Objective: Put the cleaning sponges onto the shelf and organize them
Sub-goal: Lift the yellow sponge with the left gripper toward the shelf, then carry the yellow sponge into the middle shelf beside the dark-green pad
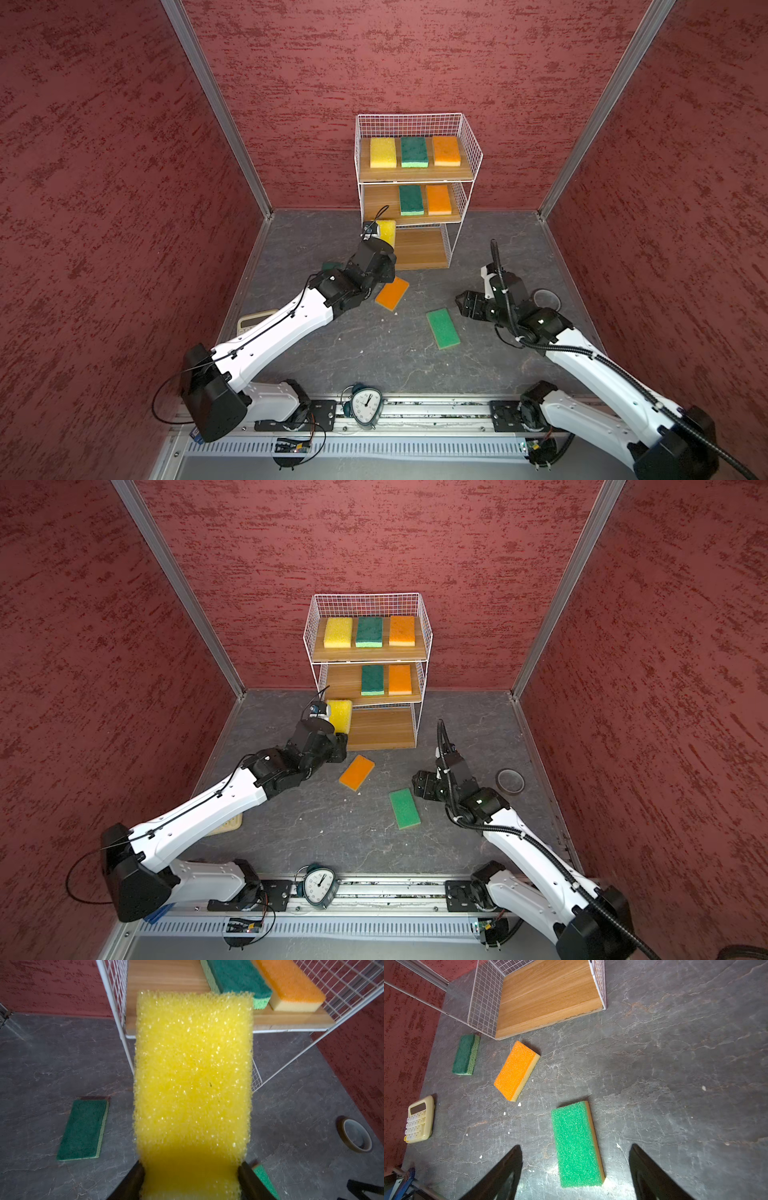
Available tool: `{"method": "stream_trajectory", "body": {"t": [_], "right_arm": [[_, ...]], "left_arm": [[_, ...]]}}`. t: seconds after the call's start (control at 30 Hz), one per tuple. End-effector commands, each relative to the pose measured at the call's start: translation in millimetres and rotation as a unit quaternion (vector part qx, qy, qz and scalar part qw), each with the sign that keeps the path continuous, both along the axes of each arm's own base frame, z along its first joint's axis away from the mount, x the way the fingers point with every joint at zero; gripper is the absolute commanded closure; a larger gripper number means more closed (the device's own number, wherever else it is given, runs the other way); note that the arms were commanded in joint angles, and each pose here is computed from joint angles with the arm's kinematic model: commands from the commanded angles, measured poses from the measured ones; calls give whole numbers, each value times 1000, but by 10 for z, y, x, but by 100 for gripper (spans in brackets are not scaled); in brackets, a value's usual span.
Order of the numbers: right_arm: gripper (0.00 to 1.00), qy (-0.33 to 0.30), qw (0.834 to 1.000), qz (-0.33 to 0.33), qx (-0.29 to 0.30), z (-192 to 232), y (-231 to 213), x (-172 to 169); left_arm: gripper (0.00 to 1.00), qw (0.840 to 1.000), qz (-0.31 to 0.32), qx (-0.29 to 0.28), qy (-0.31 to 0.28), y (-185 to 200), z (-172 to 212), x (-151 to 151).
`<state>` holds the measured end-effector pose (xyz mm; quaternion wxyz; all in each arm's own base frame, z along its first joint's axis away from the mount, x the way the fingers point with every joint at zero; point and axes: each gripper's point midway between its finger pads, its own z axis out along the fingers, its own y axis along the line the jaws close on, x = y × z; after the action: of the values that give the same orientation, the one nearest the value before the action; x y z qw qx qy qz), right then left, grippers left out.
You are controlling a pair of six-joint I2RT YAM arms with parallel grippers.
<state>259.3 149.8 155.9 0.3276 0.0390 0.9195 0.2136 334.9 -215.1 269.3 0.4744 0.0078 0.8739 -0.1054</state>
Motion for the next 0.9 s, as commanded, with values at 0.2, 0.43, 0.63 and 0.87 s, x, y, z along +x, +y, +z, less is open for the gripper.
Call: {"method": "stream_trajectory", "body": {"t": [0.2, 0.43, 0.63, 0.87], "right_arm": [[18, -26, 1000, 7, -7, 138, 35, 99], [17, -38, 999, 11, -15, 189, 25, 124], [17, -47, 998, 13, -29, 215, 5, 152], [17, -50, 998, 20, -33, 207, 27, 181]], "left_arm": [[42, 999, 17, -8, -40, -74, 220, 367], [41, 998, 29, -10, -56, -97, 250, 534], [41, 996, 41, -14, -75, -105, 332, 649], [38, 995, 50, -16, -85, -139, 329, 786]]}}
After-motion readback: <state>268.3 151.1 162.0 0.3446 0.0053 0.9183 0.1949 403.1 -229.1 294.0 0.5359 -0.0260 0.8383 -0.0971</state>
